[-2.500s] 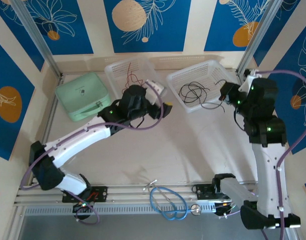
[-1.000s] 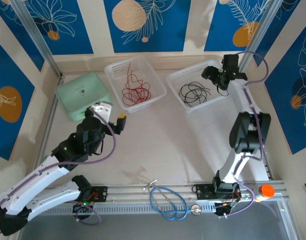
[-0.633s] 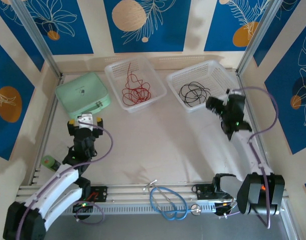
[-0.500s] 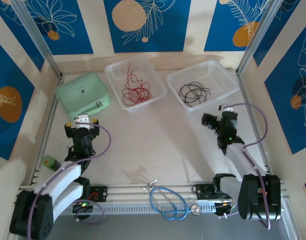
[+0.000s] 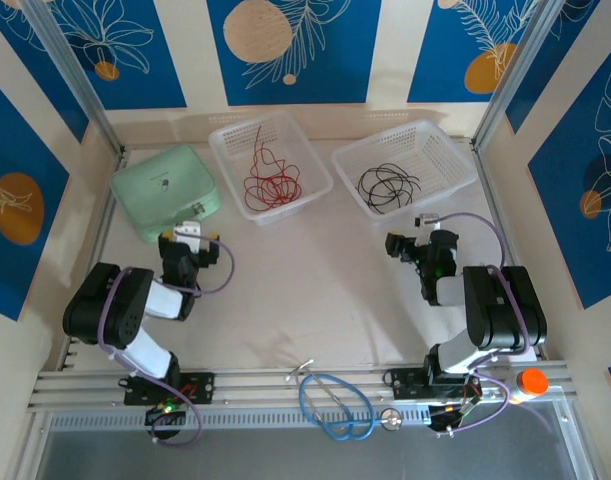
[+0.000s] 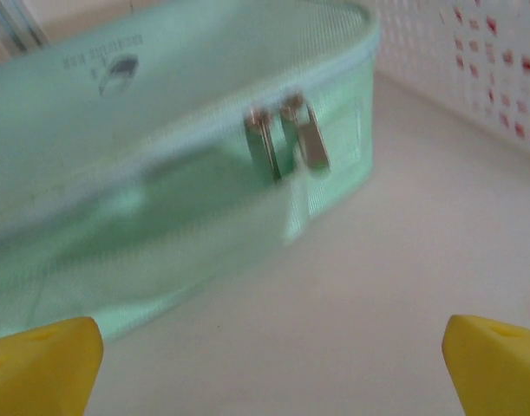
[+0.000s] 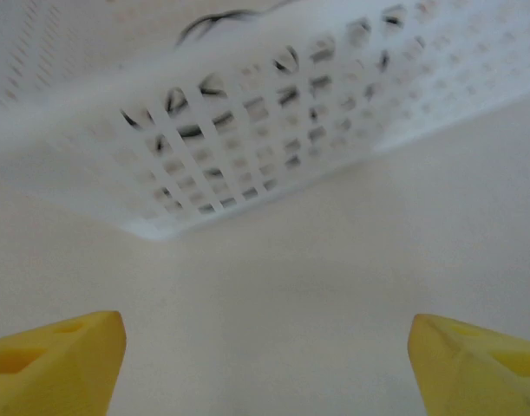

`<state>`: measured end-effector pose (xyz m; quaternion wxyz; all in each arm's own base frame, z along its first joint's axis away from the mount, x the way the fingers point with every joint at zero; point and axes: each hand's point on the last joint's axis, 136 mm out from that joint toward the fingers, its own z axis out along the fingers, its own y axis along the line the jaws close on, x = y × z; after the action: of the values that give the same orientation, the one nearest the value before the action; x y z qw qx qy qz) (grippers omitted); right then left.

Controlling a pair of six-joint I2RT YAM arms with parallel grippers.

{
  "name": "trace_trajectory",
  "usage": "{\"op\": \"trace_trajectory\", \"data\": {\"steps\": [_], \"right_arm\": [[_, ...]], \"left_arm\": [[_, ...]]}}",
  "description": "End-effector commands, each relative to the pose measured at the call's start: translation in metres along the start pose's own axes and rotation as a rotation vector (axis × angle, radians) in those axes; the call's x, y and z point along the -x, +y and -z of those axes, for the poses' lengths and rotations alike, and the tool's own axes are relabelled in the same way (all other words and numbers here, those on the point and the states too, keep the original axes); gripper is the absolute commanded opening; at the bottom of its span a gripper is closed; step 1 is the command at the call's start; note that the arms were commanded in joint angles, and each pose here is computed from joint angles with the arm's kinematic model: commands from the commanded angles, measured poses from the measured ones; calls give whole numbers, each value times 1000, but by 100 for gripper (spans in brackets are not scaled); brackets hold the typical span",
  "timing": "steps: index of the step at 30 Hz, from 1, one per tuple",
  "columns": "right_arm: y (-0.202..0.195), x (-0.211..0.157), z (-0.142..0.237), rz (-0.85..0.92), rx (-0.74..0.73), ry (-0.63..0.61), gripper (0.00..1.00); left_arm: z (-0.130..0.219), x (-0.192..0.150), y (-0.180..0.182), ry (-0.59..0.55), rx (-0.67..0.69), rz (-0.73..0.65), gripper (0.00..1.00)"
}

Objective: Untangle the cables

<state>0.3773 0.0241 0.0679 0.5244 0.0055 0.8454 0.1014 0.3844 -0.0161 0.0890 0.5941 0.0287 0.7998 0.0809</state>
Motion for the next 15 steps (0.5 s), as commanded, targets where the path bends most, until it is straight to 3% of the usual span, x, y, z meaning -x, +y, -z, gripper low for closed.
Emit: {"op": "trace_trajectory", "data": {"steps": [1,8,15], "right_arm": [[10,32,-5,25,82,-60,99],[12,31,-6,47,54,-60,99],[12,31,-6,51,53,-59,99]], "left_arm": [[-10,6,4,31,-69,69,100],[-10,6,4,26,-68,66,100],[-11,7,-10,34,-150,37,100]]}}
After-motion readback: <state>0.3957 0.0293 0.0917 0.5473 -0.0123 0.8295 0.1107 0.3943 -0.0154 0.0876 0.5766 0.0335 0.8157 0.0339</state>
